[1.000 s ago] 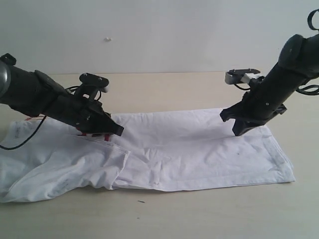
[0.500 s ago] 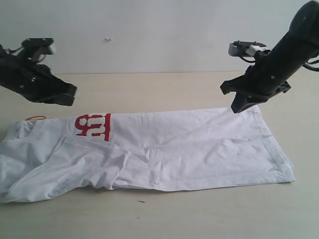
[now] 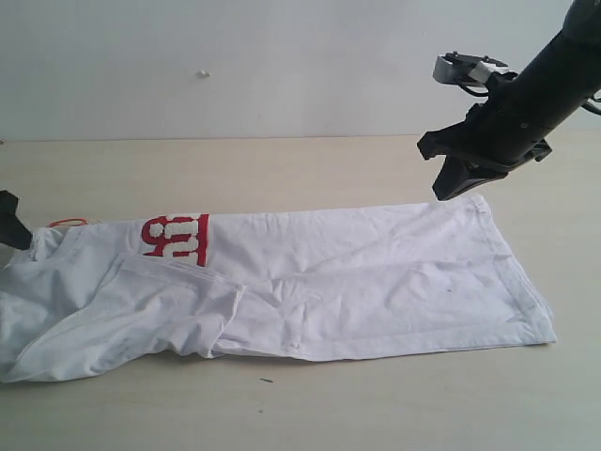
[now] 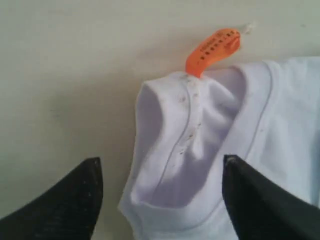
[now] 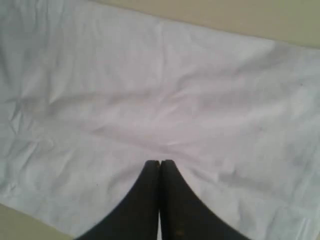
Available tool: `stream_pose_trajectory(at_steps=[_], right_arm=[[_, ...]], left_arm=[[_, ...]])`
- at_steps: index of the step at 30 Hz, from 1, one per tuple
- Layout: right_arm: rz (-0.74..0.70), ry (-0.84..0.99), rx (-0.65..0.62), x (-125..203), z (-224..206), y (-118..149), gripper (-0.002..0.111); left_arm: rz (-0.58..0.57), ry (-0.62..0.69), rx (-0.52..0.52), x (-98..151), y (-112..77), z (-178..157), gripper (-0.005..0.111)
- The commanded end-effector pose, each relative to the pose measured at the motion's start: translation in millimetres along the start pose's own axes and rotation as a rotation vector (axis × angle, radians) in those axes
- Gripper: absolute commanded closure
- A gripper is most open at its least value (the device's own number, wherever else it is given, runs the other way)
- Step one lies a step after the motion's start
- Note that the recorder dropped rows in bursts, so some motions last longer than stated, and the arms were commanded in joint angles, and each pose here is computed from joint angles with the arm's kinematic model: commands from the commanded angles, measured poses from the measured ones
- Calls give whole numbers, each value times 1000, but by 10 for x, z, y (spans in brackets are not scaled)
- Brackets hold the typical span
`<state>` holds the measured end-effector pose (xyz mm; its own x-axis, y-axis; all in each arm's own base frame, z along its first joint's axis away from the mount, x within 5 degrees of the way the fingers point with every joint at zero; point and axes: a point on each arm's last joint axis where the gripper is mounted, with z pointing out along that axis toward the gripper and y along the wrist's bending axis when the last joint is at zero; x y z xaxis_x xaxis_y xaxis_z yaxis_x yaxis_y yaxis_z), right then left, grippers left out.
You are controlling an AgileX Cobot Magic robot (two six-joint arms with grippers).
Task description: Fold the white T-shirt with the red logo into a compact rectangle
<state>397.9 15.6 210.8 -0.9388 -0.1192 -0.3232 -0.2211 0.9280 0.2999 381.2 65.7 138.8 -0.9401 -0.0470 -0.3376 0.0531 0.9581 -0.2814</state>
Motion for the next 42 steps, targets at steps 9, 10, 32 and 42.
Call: stream_pose_trajectory(at_steps=[9,10,32,42], right_arm=[[-20,-52,-5,-47,-62,18,108],[-22,-50,-10,-45,-62,22,108],[-22,-46,-35,-42,-62,46,108],[3,-52,-102,-47,-67,106,108]], left_arm=[[-1,-75,95,2,69,411,40],[-6,-66,100,15,73,435,40],[24,-4,217,18,-132,138,107],[32,-41,180,-220,-511,-373,107]])
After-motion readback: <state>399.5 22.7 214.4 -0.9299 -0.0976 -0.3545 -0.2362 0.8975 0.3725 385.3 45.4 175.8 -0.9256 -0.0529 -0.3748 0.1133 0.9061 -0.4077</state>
